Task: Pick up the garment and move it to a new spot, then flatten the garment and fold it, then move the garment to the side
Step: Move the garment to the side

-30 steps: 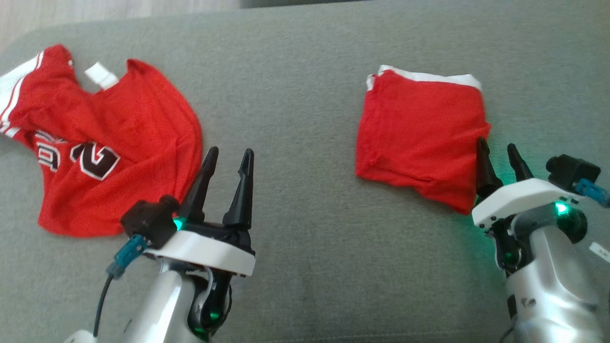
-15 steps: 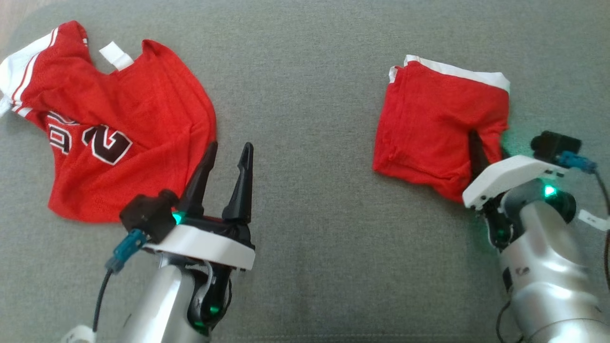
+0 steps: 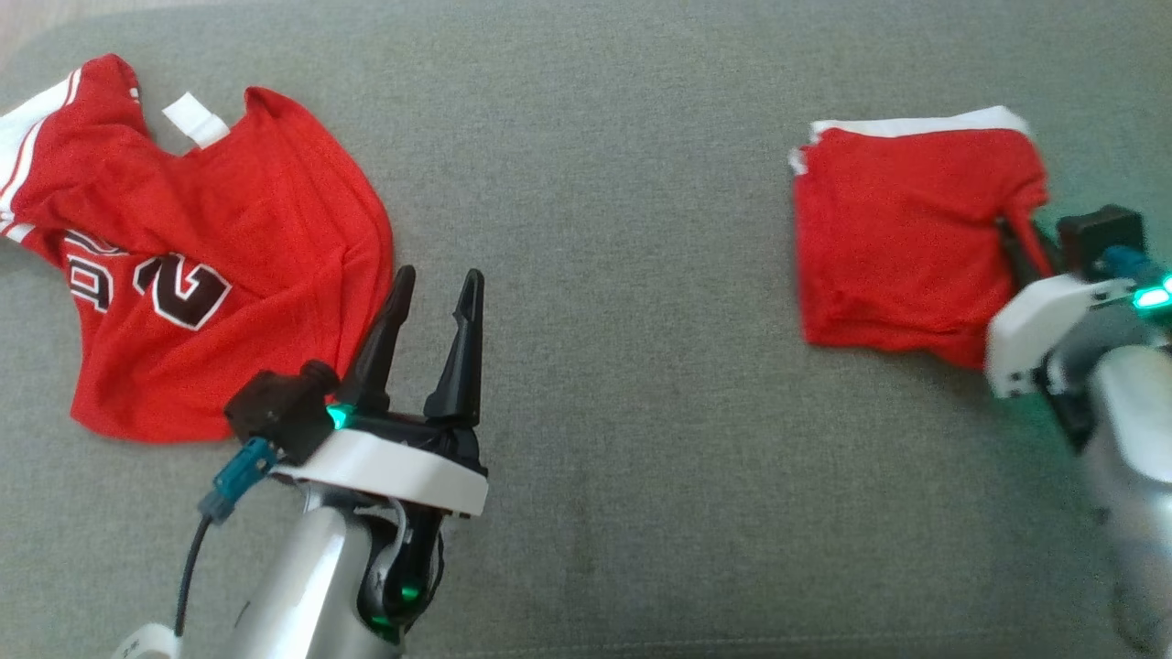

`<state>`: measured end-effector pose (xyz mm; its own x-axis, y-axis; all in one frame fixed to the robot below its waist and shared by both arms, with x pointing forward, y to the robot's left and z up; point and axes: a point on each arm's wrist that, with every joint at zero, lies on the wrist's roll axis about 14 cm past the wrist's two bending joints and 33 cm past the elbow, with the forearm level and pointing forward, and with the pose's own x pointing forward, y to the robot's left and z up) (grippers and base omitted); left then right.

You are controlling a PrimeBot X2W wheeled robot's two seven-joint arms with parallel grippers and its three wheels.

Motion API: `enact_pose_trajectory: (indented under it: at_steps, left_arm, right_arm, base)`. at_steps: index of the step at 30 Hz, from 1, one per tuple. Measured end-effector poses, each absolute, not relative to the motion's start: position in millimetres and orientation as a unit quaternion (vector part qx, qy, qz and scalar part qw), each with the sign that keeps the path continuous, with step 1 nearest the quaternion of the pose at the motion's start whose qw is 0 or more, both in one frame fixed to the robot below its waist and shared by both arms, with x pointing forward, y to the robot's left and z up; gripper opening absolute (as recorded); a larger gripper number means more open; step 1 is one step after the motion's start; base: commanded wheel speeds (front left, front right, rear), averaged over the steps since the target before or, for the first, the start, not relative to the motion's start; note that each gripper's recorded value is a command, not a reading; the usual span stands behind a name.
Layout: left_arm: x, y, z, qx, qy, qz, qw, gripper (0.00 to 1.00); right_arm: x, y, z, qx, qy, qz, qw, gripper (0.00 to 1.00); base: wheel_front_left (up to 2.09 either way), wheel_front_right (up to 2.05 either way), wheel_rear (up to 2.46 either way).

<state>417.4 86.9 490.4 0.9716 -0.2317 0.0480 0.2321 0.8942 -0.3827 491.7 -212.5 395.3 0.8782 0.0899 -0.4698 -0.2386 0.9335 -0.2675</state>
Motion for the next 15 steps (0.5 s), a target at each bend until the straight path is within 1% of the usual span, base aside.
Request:
enact_pose_trajectory:
  at_steps: [3,8,15]
  left_arm:
    - [418.3,87.4,487.9,-0.197,0.002,-0.118,0.973,1.0]
    - [422.4,90.1,484.4,-0.198,0.005,-0.114,0.974,1.0]
    - [432.4,97.9,480.9,-0.199,0.004,-0.103,0.975,1.0]
  right_arm:
    - [492.4,-235.6,395.6,-0.216,0.246,0.088,0.941,0.0]
    - [496.1,-285.6,397.4,-0.294,0.281,0.072,0.911,0.0]
    - [500.7,-347.5,401.9,-0.349,0.316,0.034,0.881,0.0]
  base:
    - [0.0,0.0,0.0]
    - [0.0,0.0,0.0]
    - [0.0,0.0,0.0]
